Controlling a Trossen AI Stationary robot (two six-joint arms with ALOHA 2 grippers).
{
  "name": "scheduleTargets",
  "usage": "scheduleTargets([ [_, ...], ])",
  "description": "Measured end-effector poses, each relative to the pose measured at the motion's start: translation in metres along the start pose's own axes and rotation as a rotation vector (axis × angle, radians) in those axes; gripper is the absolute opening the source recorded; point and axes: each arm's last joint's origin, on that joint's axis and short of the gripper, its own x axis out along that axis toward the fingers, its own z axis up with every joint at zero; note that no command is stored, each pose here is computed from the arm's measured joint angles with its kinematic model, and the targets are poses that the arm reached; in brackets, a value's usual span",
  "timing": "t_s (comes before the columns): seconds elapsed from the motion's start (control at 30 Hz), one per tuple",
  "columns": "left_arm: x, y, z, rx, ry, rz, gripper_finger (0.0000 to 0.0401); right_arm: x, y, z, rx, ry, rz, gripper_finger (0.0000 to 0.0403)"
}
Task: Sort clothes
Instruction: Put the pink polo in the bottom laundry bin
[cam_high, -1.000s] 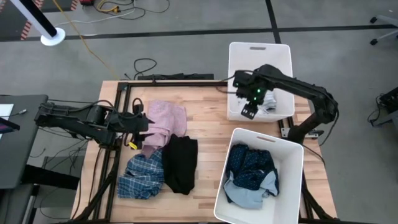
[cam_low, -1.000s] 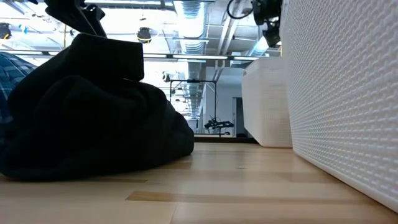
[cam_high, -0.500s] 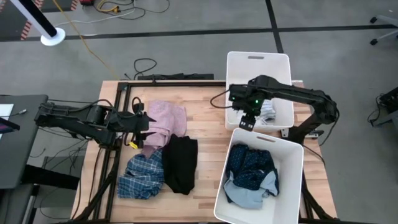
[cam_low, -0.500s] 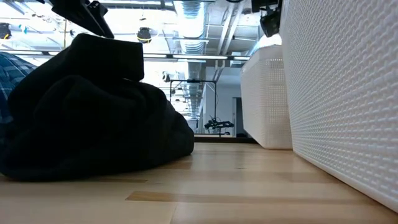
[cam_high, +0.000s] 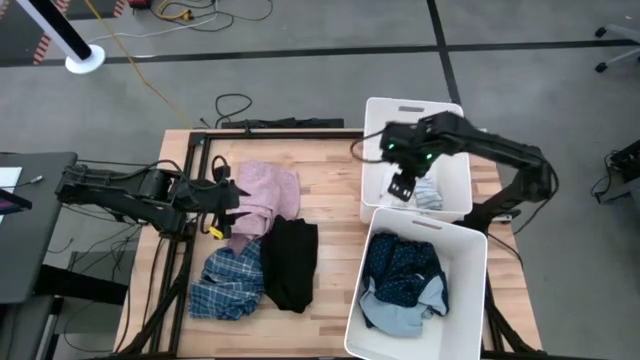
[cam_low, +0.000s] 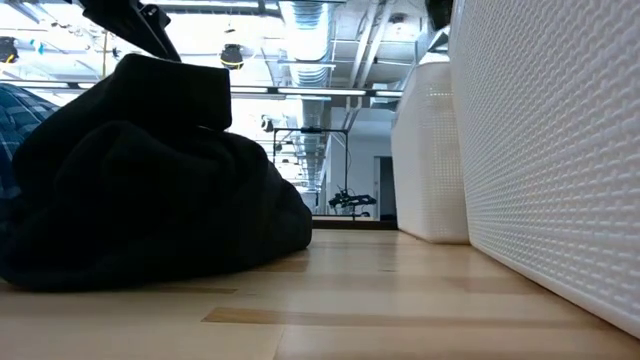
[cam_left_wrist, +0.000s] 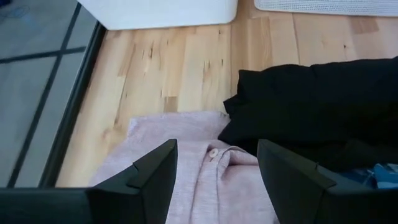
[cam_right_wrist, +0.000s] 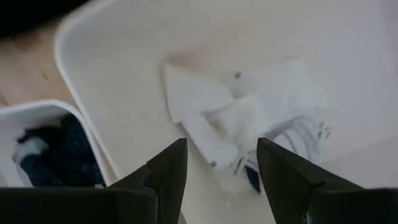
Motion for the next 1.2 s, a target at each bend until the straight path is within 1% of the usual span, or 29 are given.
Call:
scheduleTargets([
  [0.13,0.0,-0.001,-0.002,-0.055,0.024,-0.048,0.0217,-0.027,0.002,-0.008,-0.015,-0.111,0.025,0.0207],
  [0.3,0.0,-0.005,-0.003,-0.094,0.034,-0.163,0.0217,-0.045,0.018,-0.017,-0.102,-0.247,0.086,0.0207],
  [0.4,0.002,-0.008,-0.003,-0.108,0.049,-0.236,0.0217,-0.052,0.034,-0.019,-0.181,-0.34,0.135,0.0207],
  [0.57,0.019,-0.023,-0.017,-0.082,0.15,-0.381,0.0217,-0.055,0.066,-0.018,-0.327,-0.446,0.215,0.0207],
  [0.67,0.03,-0.034,-0.026,-0.068,0.223,-0.412,0.0218,-0.052,0.084,-0.016,-0.405,-0.478,0.246,0.0207],
  [0.73,0.035,-0.04,-0.03,-0.036,0.253,-0.382,0.0223,-0.048,0.095,-0.013,-0.433,-0.489,0.26,0.0207],
  [0.77,0.037,-0.042,-0.03,-0.015,0.259,-0.343,0.0228,-0.045,0.099,-0.011,-0.442,-0.484,0.263,0.0207],
  [0.83,0.041,-0.044,-0.03,0.018,0.262,-0.234,0.0244,-0.038,0.107,-0.006,-0.459,-0.47,0.262,0.0207],
  [0.9,0.046,-0.042,-0.03,0.027,0.258,-0.092,0.0263,-0.03,0.115,-0.002,-0.486,-0.453,0.254,0.0207],
  [0.97,0.05,-0.036,-0.029,-0.022,0.249,0.071,0.0281,-0.021,0.122,0.004,-0.507,-0.431,0.244,0.0207],
  [1.03,0.053,-0.027,-0.029,-0.114,0.247,0.176,0.0293,-0.012,0.128,0.009,-0.522,-0.412,0.236,0.0207],
  [1.1,0.057,-0.018,-0.03,-0.194,0.255,0.227,0.0299,-0.004,0.132,0.013,-0.53,-0.392,0.227,0.0207],
  [1.2,0.062,-0.006,-0.031,-0.273,0.256,0.282,0.0302,0.007,0.137,0.019,-0.554,-0.367,0.212,0.0207],
])
